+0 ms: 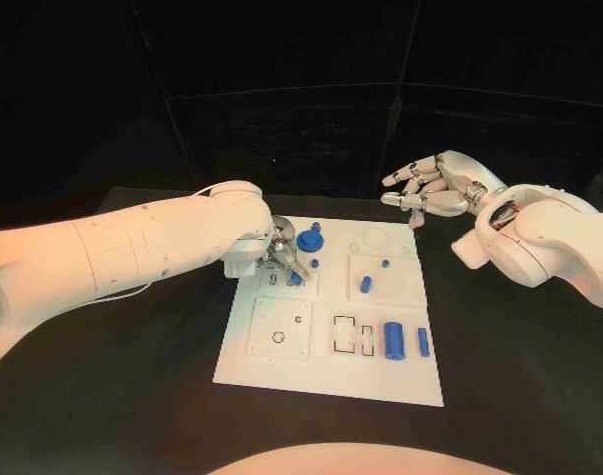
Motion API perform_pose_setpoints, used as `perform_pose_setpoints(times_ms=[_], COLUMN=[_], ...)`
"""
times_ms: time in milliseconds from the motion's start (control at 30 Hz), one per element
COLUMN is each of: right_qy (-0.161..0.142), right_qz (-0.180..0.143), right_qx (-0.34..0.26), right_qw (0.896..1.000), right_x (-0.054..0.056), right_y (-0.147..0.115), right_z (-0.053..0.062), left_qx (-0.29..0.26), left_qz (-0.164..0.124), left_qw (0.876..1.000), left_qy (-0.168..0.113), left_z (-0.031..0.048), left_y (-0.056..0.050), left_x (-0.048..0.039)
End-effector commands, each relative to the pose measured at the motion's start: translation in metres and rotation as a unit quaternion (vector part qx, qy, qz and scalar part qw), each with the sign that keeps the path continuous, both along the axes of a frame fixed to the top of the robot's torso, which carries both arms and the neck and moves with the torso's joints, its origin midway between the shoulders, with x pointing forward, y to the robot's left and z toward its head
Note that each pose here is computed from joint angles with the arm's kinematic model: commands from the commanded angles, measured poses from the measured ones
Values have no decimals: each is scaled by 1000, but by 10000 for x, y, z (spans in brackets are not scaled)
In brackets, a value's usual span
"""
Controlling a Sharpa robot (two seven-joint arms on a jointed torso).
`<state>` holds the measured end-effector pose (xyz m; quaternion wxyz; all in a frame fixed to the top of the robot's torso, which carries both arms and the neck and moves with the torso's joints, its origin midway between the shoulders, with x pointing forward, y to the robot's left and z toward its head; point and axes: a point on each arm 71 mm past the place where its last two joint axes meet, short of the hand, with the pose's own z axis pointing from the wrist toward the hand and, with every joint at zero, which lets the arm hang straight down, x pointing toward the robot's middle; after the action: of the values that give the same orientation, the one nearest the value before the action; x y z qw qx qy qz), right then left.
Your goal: Assemble the parts on the task board
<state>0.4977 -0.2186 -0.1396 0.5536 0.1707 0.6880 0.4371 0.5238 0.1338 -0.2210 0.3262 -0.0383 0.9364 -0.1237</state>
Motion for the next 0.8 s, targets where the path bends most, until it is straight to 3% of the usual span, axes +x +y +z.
perform_pose_setpoints(times_ms=[33,300,600,800], right_qy=[0,0,-1,0], right_qz=[5,3,3,3], right_qx=[-3,-4,-4,-5], right_qw=[1000,1000,1000,1000], right_x=[3,12,17,17], right_y=[11,0,-4,-13], right_z=[9,7,5,4], left_qx=[-11,-26,-57,-63], left_qz=[1,6,29,37], left_qw=[1000,999,996,994], left_qy=[-5,-18,-54,-82], left_z=[-1,19,66,42], left_y=[5,36,114,178], left_x=[-2,-14,-52,-115])
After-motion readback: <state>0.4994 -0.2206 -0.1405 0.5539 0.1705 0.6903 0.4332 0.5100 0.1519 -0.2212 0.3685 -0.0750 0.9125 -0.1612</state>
